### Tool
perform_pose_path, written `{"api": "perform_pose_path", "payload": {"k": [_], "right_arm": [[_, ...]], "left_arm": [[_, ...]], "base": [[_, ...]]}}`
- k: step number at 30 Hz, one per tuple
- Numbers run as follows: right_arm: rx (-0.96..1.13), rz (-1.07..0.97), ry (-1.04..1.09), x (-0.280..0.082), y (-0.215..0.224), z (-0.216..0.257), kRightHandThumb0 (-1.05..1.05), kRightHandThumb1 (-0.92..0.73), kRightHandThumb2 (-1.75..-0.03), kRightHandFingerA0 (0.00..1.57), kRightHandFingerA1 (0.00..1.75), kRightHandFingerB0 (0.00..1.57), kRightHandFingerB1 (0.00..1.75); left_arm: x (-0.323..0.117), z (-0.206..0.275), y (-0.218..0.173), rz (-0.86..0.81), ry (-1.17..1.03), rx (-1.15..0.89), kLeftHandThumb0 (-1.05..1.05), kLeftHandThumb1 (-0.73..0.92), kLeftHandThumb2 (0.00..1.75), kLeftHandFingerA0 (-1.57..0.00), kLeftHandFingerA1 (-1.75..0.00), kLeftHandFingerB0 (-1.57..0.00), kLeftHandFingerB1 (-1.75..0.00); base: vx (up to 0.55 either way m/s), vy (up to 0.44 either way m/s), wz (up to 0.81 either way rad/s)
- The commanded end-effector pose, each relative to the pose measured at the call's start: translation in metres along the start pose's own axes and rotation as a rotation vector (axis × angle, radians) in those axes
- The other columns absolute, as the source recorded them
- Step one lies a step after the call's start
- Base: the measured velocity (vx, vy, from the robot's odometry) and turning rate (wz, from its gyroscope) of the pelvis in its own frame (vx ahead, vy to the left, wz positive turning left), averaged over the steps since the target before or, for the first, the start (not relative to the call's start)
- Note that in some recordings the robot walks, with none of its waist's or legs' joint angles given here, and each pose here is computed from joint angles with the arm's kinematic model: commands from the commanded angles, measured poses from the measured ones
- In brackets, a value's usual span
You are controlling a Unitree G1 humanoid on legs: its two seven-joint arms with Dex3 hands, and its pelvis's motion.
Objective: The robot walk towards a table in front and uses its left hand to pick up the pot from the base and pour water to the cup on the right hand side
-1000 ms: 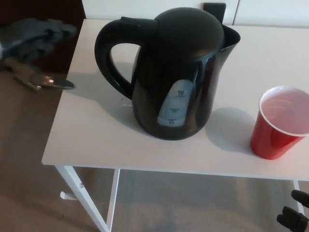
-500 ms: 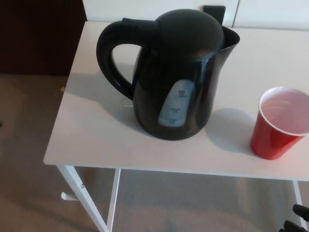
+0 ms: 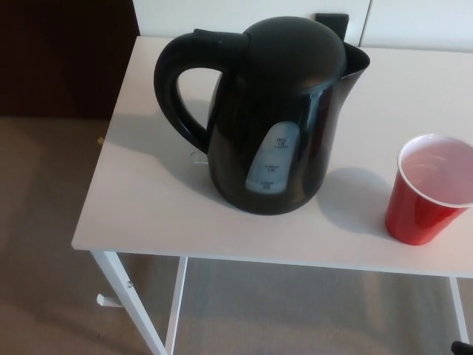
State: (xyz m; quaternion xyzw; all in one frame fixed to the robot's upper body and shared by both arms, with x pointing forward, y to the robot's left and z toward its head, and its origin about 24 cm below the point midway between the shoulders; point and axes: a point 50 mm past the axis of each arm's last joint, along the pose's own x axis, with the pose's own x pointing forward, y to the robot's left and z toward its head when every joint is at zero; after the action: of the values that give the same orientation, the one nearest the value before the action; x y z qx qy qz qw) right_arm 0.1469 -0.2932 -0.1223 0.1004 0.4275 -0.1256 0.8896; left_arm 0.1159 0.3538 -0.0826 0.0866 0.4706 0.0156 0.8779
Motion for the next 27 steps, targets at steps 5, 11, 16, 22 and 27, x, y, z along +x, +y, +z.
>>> {"api": "perform_pose_path", "payload": {"k": [5, 11, 16, 22, 27], "right_arm": [[0.006, -0.047, 0.006, -0.0060, -0.0129, -0.0075, -0.09, -0.56, -0.55, 0.59, 0.55, 0.40, 0.40], [0.011, -0.044, 0.006, -0.0048, -0.0119, -0.0047, -0.10, -0.55, -0.55, 0.59, 0.54, 0.40, 0.40], [0.005, -0.042, 0.006, -0.0048, -0.0117, -0.0051, -0.11, -0.55, -0.55, 0.62, 0.57, 0.39, 0.40], [0.016, -0.046, 0.002, -0.0049, -0.0128, -0.0037, -0.10, -0.55, -0.55, 0.60, 0.55, 0.42, 0.41], [0.022, -0.048, -0.001, -0.0048, -0.0126, -0.0035, -0.10, -0.55, -0.55, 0.61, 0.56, 0.42, 0.42]], "left_arm": [[-0.0017, -0.0467, -0.0118, 0.208, 0.042, -0.056, -0.69, 0.70, 0.98, -0.01, -0.23, -0.01, -0.24], [-0.0012, -0.0483, -0.0110, 0.211, 0.048, -0.061, -0.70, 0.67, 0.95, -0.03, -0.24, -0.03, -0.25], [-0.0014, -0.0487, -0.0119, 0.206, 0.024, -0.078, -0.64, 0.64, 0.93, -0.01, -0.31, -0.01, -0.28], [-0.0004, -0.0463, -0.0139, 0.179, 0.014, -0.042, -0.72, 0.68, 0.96, -0.03, -0.26, -0.02, -0.21], [0.0002, -0.0459, -0.0146, 0.182, 0.018, -0.022, -0.66, 0.67, 0.97, -0.01, -0.36, -0.01, -0.29]], "base": [[0.00, 0.000, 0.00], [0.00, 0.000, 0.00], [0.00, 0.000, 0.00], [0.00, 0.000, 0.00], [0.00, 0.000, 0.00]]}}
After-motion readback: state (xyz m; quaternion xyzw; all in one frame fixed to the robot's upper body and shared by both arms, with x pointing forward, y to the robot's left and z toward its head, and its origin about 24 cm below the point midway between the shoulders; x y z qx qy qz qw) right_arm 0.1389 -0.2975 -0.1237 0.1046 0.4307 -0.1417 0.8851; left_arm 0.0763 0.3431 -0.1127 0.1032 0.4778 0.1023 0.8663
